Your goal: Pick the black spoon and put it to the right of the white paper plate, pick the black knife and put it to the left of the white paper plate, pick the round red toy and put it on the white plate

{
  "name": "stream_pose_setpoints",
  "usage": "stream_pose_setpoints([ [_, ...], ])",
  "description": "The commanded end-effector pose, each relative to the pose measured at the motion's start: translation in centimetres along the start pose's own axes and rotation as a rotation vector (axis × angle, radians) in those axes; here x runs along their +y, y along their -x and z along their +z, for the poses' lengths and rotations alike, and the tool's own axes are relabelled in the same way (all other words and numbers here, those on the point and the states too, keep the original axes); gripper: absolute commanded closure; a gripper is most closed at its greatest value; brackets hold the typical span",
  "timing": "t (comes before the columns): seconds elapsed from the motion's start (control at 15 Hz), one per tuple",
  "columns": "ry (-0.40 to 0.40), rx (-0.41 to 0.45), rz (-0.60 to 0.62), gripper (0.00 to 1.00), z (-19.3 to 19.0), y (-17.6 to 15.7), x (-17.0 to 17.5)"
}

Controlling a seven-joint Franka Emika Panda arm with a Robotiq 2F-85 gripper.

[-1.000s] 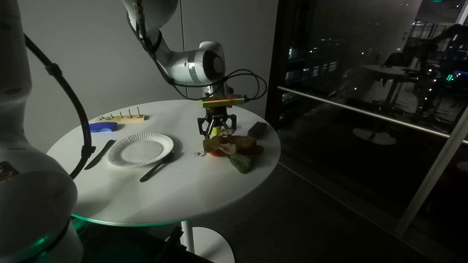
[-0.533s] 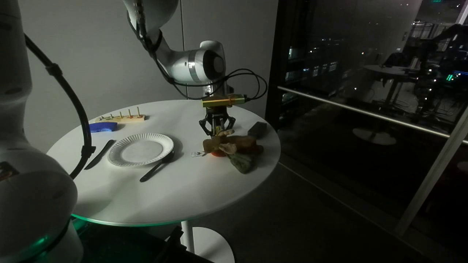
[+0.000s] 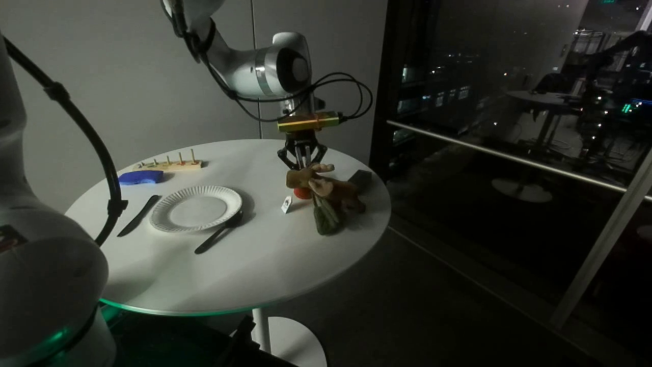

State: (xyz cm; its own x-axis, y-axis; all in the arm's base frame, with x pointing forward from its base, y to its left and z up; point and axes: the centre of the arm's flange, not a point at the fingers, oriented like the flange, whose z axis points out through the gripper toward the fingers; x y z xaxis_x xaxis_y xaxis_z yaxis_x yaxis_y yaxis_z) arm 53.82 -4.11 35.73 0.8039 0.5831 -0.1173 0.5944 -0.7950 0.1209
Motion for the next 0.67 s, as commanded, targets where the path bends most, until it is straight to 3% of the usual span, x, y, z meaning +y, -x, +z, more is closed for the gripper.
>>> stream_pose_setpoints([
  [0.0,-0.028,0.188,-0.005,0.9,-5.9,2.5,-1.9],
  [0.2,-0.071,0.325,-0.055,0.91,-9.6,3.7,-3.7],
  [0.47,-0.03,0.508,-0.11,0.91,-12.9,3.9,-5.3],
  [0.6,-0.028,0.53,-0.176,0.91,-13.4,3.9,-6.6],
])
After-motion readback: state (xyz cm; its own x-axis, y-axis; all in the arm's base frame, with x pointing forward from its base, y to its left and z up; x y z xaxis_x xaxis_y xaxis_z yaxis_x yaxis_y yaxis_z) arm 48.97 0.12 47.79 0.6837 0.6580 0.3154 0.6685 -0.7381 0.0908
